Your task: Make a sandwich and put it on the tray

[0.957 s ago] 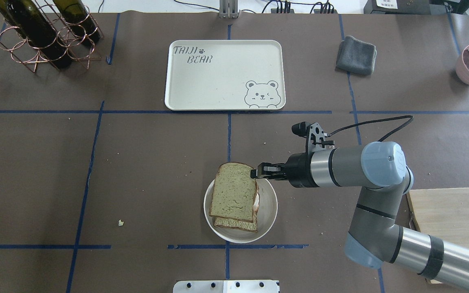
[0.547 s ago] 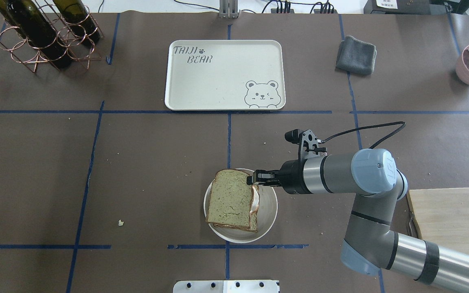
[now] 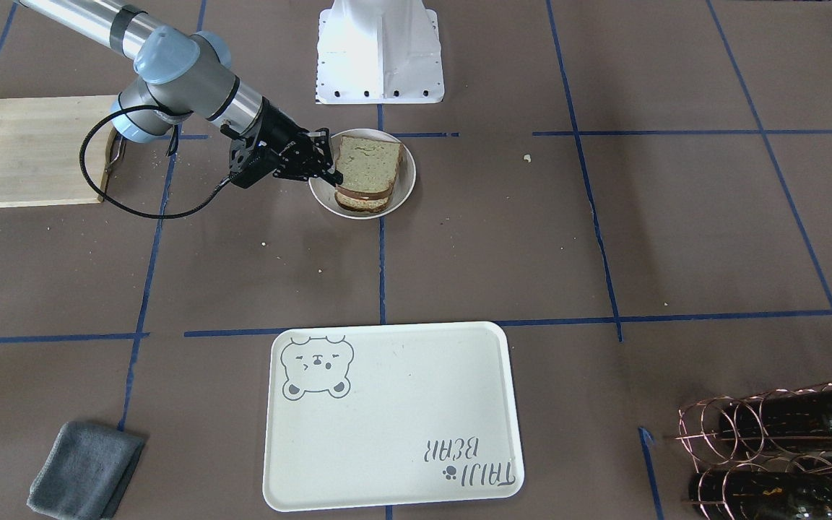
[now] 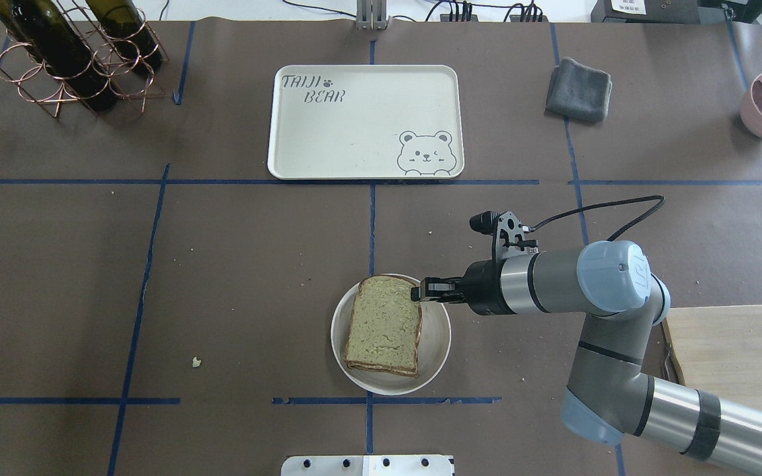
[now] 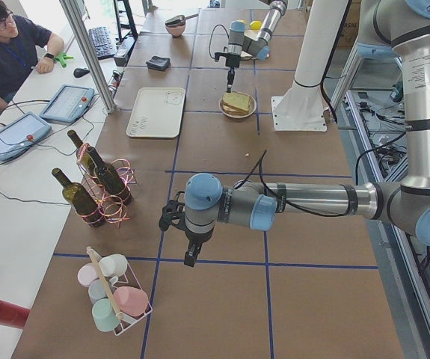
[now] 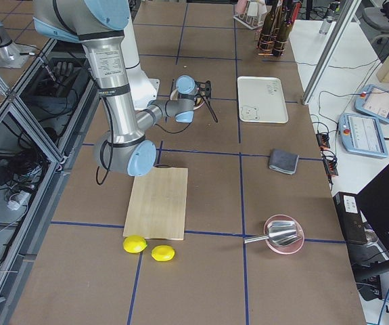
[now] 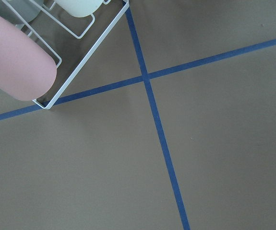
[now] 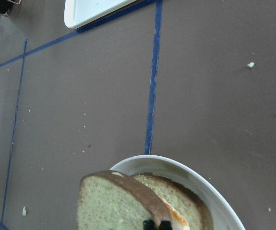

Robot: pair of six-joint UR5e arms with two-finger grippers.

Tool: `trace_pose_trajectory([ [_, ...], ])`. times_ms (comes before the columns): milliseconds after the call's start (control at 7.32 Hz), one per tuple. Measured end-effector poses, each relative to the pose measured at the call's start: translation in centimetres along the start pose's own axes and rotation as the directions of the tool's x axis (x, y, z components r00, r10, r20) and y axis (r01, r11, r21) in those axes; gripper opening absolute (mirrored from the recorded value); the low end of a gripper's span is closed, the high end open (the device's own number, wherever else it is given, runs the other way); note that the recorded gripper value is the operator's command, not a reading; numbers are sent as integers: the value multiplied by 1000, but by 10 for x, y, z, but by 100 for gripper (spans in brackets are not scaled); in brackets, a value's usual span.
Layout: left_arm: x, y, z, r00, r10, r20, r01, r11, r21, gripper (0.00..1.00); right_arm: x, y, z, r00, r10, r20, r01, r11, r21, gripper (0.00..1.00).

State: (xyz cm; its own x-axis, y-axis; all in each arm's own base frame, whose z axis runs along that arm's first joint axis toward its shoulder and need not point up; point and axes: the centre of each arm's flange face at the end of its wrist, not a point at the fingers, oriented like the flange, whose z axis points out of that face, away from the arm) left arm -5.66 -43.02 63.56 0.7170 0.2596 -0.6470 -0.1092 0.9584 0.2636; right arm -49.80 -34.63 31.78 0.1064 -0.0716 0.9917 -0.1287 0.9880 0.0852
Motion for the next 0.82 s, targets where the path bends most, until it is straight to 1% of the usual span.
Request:
trace_pose_trajectory([
  [273, 0, 0, 0, 1000, 0, 0, 0, 1000, 0, 100, 2, -3, 0, 1000, 2, -19, -2, 1000, 12, 100],
  [410, 0, 0, 0, 1000, 0, 0, 0, 1000, 0, 100, 4, -9, -1, 999, 12, -49, -12, 1000, 18, 100],
  [547, 0, 0, 0, 1000, 1, 0, -1, 1000, 0, 100, 7, -22, -4, 996, 29, -90, -27, 999, 26, 100],
  [820, 1, -1, -1, 1000, 2, 1, -2, 1000, 3, 100, 23, -62, -24, 979, 47, -200, -42, 999, 26, 100],
])
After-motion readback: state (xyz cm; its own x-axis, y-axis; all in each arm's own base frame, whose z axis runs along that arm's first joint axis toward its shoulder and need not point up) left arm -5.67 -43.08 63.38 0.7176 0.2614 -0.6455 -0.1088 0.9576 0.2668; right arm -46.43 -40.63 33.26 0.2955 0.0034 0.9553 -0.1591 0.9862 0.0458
